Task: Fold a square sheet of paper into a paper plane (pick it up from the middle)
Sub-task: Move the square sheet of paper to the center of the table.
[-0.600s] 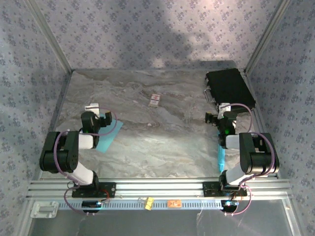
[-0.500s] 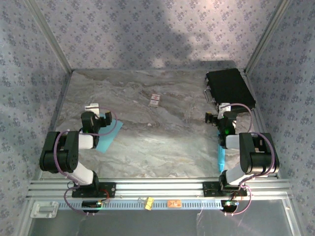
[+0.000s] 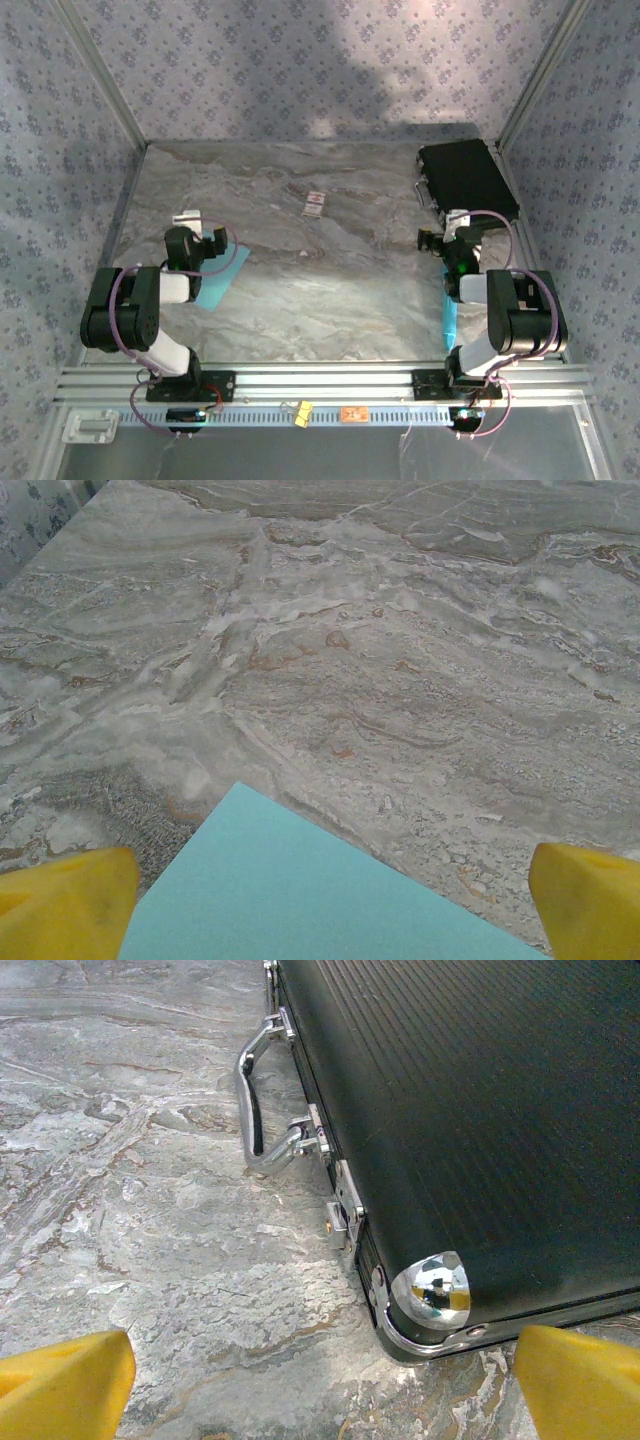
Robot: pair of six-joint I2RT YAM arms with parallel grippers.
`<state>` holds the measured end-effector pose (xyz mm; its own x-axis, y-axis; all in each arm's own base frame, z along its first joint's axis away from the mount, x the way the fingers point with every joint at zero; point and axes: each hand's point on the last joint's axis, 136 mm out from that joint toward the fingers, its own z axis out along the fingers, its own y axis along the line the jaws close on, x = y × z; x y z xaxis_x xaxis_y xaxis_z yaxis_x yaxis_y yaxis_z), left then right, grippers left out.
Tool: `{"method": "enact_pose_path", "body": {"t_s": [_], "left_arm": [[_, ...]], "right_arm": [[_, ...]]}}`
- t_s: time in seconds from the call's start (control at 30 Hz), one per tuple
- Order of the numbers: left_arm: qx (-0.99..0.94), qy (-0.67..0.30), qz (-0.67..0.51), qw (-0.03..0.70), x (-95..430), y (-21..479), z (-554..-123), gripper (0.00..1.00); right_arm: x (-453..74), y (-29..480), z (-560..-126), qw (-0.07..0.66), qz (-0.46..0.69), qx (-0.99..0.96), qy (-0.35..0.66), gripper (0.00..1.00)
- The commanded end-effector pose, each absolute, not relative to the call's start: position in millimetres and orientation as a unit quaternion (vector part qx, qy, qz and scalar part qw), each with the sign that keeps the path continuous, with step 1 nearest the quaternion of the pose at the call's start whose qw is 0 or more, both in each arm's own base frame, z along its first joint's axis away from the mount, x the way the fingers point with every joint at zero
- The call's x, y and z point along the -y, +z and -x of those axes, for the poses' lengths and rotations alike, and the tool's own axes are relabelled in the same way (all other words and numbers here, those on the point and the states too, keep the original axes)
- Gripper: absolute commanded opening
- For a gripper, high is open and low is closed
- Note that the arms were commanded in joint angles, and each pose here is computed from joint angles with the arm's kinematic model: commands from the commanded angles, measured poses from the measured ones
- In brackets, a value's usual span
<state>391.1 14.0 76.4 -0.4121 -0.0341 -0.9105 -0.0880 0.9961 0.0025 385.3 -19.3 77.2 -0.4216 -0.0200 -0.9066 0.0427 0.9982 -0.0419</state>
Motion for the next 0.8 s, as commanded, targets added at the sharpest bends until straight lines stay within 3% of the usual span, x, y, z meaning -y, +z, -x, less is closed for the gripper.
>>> {"method": "enact_pose_path", "body": {"t_s": [0.0,0.77], "left_arm": [[-0.831,0.022,0.032,0.555,-15,88,-398,1.00],[-0.834,0.030,0.040,0.549,-17,101,-398,1.00]], "right_arm": [[19,82,-391,0.542,-0.012,-0.840,-0.019,0.99],[4,91,-388,0.550,0.025,-0.835,-0.019,0.99]]}}
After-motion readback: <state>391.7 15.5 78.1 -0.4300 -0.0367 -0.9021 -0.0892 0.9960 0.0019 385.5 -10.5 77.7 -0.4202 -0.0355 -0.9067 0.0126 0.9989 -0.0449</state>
